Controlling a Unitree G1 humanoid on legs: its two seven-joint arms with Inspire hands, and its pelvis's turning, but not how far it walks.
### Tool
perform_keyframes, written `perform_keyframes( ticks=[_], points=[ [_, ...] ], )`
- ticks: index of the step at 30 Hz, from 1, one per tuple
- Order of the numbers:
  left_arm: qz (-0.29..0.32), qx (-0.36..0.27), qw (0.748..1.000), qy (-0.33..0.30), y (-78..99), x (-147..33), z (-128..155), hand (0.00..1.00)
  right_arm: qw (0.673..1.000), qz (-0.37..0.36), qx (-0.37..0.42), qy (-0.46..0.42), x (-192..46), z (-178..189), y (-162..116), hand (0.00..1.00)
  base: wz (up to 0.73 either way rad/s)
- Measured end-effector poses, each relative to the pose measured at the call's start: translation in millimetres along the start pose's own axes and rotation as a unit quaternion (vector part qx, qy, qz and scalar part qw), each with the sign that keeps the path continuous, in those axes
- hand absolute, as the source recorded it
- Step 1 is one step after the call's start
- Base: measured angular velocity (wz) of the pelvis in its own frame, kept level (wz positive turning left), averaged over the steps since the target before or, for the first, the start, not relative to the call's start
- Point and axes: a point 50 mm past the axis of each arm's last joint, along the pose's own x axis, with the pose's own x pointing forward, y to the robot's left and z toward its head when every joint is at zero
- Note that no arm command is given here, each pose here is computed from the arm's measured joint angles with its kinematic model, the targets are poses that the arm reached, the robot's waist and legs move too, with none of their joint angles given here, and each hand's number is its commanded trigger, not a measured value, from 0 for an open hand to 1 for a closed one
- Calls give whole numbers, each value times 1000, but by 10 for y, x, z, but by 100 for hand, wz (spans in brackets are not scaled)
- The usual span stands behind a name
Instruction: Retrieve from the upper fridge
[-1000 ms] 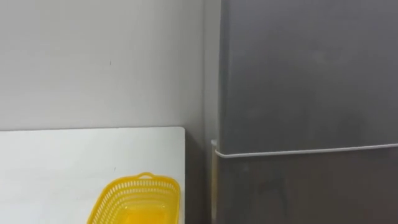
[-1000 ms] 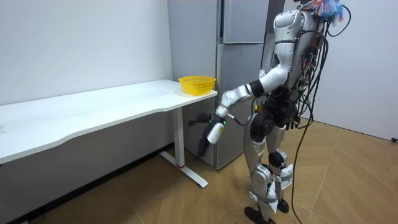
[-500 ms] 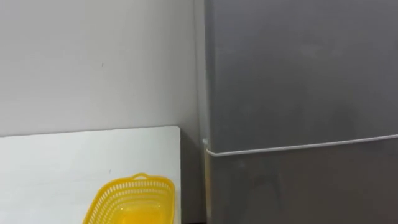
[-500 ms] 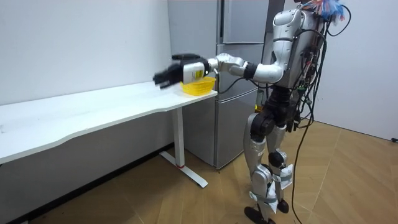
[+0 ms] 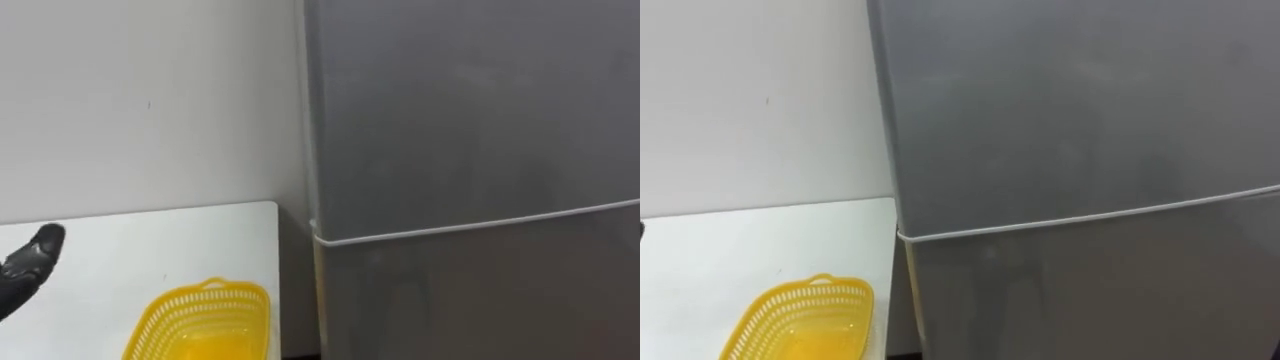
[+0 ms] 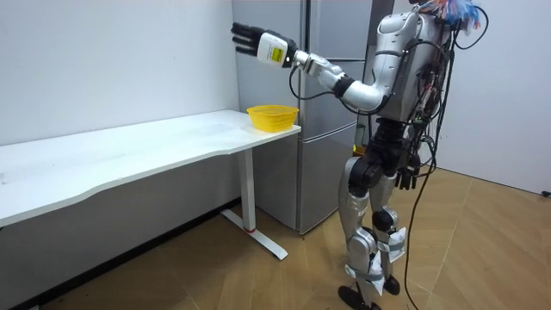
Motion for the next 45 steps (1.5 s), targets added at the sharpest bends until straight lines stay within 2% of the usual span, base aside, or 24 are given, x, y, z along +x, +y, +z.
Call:
perform_keyframes(
  ticks=[3,8,12,17,26,34,45],
  points=[
    [-63,-10,998,-8,-128,-18,61,0,1000,-1,-11,1,0,-6,-3,0,0],
    [-174,-33,984,33,-330,-85,-24,0,1000,-1,-12,2,3,-1,-15,0,0],
    [-219,-34,974,33,-414,-80,-5,0,1000,4,-13,6,9,28,-21,0,-1],
    [-282,-34,959,-1,-540,-49,139,0,1000,11,-14,9,11,15,-45,0,-8],
    [-333,-63,941,-5,-611,-46,189,0,1000,14,-14,15,10,-38,-30,0,-2],
    [-368,-61,928,-5,-640,-64,198,0,1000,17,-14,15,9,-53,-45,0,0],
    [-463,-74,883,37,-850,-242,73,0,1000,11,-17,10,12,-18,-185,0,-2]
  ],
)
